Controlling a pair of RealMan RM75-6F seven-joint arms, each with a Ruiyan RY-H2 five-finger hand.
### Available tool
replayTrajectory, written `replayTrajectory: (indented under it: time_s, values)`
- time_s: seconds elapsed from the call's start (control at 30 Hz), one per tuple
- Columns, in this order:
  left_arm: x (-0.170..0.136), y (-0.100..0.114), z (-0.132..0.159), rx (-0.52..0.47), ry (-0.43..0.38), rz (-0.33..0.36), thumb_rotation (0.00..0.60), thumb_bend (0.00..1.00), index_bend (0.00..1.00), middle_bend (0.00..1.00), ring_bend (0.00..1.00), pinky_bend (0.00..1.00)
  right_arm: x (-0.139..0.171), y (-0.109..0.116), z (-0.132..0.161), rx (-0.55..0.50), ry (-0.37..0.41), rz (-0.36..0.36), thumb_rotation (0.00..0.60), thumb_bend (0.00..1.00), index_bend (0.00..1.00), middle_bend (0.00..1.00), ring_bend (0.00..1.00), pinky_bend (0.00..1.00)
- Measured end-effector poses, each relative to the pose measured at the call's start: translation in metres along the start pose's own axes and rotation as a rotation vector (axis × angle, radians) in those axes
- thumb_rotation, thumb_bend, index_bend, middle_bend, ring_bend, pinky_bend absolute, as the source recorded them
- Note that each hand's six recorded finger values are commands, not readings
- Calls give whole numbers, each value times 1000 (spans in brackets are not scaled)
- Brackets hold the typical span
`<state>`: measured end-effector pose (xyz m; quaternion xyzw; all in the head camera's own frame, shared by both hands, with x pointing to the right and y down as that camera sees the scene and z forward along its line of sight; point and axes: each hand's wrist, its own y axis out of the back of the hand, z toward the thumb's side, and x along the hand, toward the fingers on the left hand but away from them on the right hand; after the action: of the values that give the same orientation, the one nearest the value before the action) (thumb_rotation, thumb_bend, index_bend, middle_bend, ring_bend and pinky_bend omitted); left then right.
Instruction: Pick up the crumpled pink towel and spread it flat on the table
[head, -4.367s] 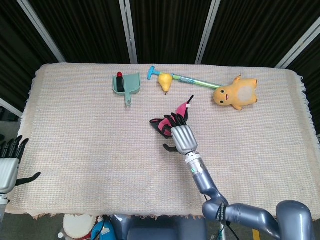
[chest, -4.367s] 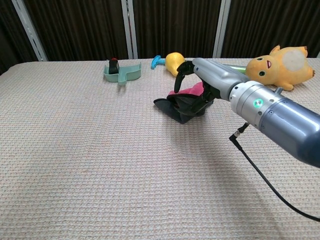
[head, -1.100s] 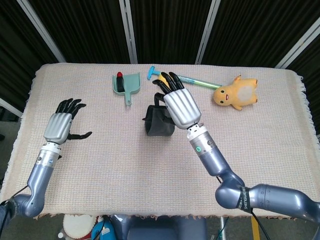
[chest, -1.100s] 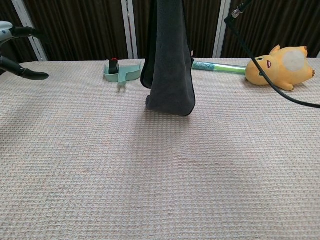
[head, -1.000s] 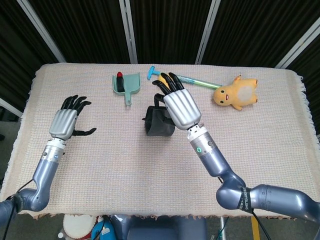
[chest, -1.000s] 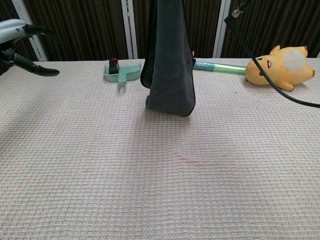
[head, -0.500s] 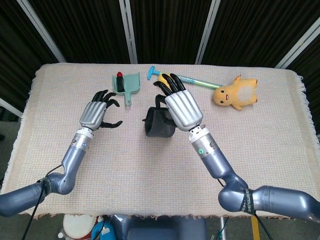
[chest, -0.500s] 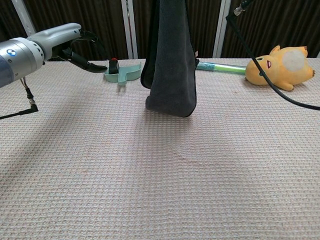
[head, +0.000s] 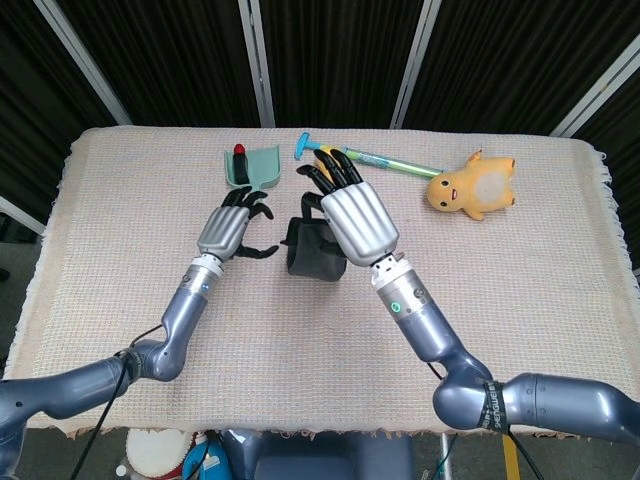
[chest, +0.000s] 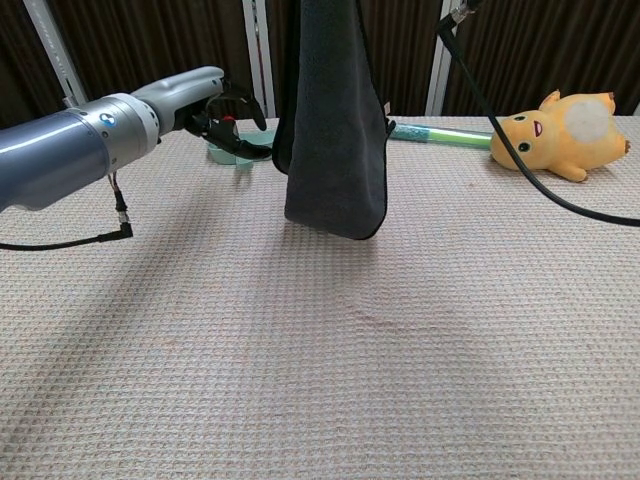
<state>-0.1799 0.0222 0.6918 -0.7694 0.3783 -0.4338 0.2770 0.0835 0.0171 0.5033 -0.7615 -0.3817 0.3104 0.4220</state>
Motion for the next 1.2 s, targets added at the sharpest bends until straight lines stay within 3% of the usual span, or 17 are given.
replayTrajectory:
  time_s: [0.37, 0.67, 0.87, 1.2]
  values:
    - [11, -16, 10, -21, -1, -42, 600, 171, 415, 131, 0, 37, -1, 0, 2, 4, -13, 0, 600, 494, 611, 215, 27, 66]
    - [13, -31, 19, -14, -20, -93, 600, 294, 437, 133, 0, 37, 1, -1, 1, 7, -21, 4, 600, 494, 611, 215, 27, 66]
    - [14, -35, 24, -22, -34, -106, 600, 302, 444, 136, 0, 37, 2, 1, 0, 4, -24, 2, 600, 495, 611, 215, 27, 66]
    - [10, -39, 32, -25, -54, -112, 600, 369, 573, 160, 0, 37, 5, 3, -4, -3, -33, 2, 600, 496, 611, 215, 27, 66]
